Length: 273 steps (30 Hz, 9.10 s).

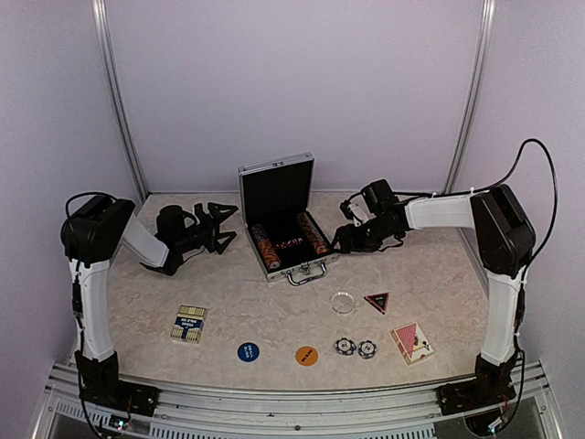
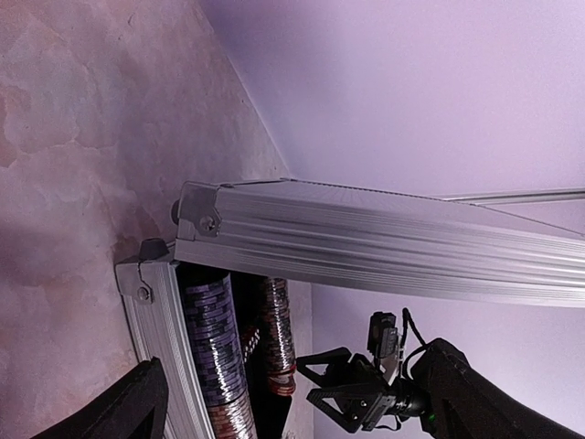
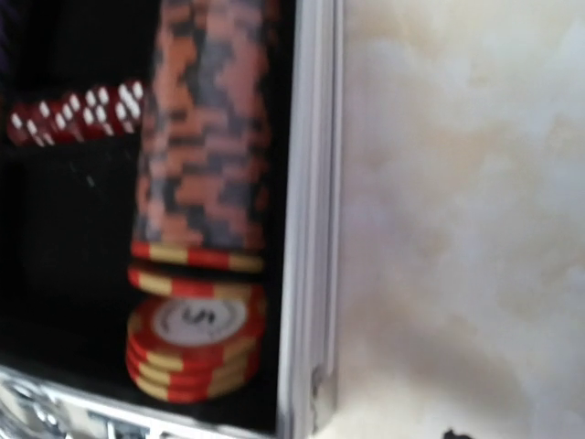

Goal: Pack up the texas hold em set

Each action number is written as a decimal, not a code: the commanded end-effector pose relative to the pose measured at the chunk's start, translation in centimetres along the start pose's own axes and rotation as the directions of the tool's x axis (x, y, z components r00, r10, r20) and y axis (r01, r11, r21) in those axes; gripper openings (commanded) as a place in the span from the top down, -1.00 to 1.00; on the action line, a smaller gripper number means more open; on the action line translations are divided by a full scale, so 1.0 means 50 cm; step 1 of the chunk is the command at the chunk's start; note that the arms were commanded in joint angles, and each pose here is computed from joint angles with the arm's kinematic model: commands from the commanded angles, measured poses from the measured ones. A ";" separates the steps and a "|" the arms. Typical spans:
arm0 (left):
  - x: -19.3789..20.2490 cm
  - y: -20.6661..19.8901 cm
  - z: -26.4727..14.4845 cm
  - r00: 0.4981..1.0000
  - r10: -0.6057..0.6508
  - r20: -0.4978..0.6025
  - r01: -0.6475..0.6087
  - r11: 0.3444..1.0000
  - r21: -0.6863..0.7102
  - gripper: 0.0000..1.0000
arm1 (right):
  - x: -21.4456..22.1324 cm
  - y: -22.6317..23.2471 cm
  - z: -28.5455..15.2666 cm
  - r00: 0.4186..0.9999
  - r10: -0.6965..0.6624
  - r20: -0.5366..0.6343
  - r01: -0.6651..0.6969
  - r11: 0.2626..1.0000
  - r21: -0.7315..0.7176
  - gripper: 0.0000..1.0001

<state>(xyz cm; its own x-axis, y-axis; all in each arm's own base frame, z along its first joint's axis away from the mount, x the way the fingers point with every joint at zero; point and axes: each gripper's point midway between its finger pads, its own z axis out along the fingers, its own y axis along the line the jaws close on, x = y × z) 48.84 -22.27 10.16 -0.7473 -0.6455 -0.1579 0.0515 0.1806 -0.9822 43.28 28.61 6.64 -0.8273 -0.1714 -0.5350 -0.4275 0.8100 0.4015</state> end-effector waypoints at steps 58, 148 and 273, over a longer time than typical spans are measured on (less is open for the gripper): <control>0.109 -0.046 -0.101 0.999 -0.037 -0.034 0.040 0.995 0.088 -0.98 | -0.036 0.030 0.036 0.995 -0.098 -0.018 0.099 0.990 0.103 -0.41; 0.138 -0.045 -0.123 0.996 -0.069 -0.060 0.076 0.988 0.131 -0.98 | -0.018 0.024 0.034 0.995 -0.099 0.001 0.097 0.976 0.193 -0.42; 0.283 -0.179 -0.362 0.911 0.412 -0.025 -0.403 0.874 -0.272 -0.98 | 0.545 0.201 -0.104 0.624 -0.414 -0.663 0.608 0.790 0.079 0.23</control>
<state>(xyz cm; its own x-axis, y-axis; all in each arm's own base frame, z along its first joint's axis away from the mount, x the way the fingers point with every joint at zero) 25.82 -19.71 18.61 -0.6750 -0.4782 -0.5619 0.1460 0.6599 -0.7370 15.19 30.48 1.58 -0.5818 -0.8114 -0.0565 -0.8091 0.5844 -0.0612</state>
